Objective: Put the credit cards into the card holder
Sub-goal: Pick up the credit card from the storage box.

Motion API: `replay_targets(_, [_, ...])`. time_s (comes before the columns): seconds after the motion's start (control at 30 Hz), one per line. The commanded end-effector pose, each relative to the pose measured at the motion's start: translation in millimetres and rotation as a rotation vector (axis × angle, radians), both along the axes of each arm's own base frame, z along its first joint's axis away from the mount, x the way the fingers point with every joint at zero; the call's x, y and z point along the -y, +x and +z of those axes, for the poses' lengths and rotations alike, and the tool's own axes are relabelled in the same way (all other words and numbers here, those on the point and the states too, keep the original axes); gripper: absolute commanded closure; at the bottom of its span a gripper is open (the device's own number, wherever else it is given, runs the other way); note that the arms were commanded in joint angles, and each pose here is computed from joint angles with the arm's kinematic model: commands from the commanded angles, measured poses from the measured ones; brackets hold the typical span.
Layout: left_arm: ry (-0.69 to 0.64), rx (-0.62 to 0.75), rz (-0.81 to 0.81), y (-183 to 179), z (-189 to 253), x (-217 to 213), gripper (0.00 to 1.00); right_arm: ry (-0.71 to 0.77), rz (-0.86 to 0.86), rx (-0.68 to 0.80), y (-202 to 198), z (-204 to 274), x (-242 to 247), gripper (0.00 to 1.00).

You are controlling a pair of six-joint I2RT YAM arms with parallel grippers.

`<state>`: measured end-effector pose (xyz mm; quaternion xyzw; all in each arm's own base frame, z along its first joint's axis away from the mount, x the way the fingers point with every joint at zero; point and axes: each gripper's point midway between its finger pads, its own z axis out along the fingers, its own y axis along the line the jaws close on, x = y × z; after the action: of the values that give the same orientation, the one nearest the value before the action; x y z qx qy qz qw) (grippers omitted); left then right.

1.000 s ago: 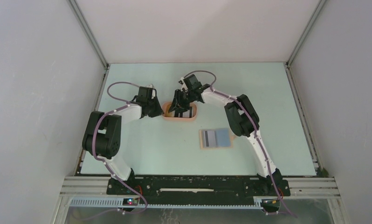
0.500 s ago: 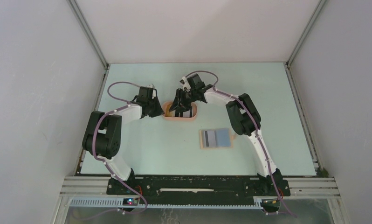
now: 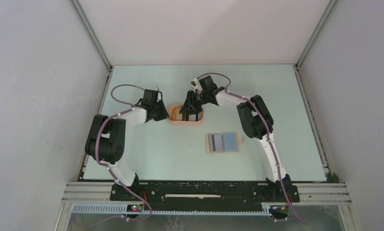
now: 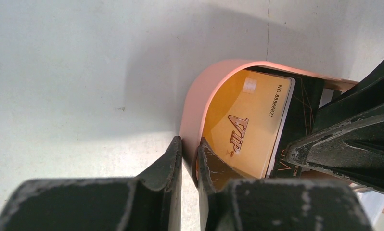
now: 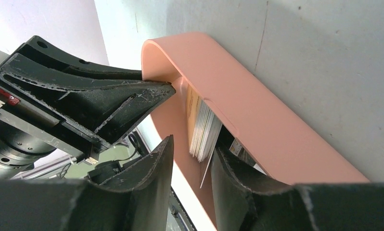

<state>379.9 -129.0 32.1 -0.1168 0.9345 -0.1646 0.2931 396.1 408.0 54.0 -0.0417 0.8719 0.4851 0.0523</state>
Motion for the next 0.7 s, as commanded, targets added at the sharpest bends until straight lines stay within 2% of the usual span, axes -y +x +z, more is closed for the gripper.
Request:
replay_targets(0.0, [-0.039,0.019,-0.005,2,12,10,0.84,0.006,-0.029,0.037,7,18,9,0.58])
replay_targets(0.23, [-0.040,0.021,-0.002,3,13,11,0.84,-0.019,-0.034,0.029,7,11,14,0.72])
replay_targets(0.53, [-0.031,0.031,0.017,5,15,8,0.84,-0.042,-0.040,0.050,7,12,24,0.95])
replay_targets(0.67, [-0.029,0.046,0.038,7,18,5,0.83,-0.071,-0.035,0.102,9,19,29,0.99])
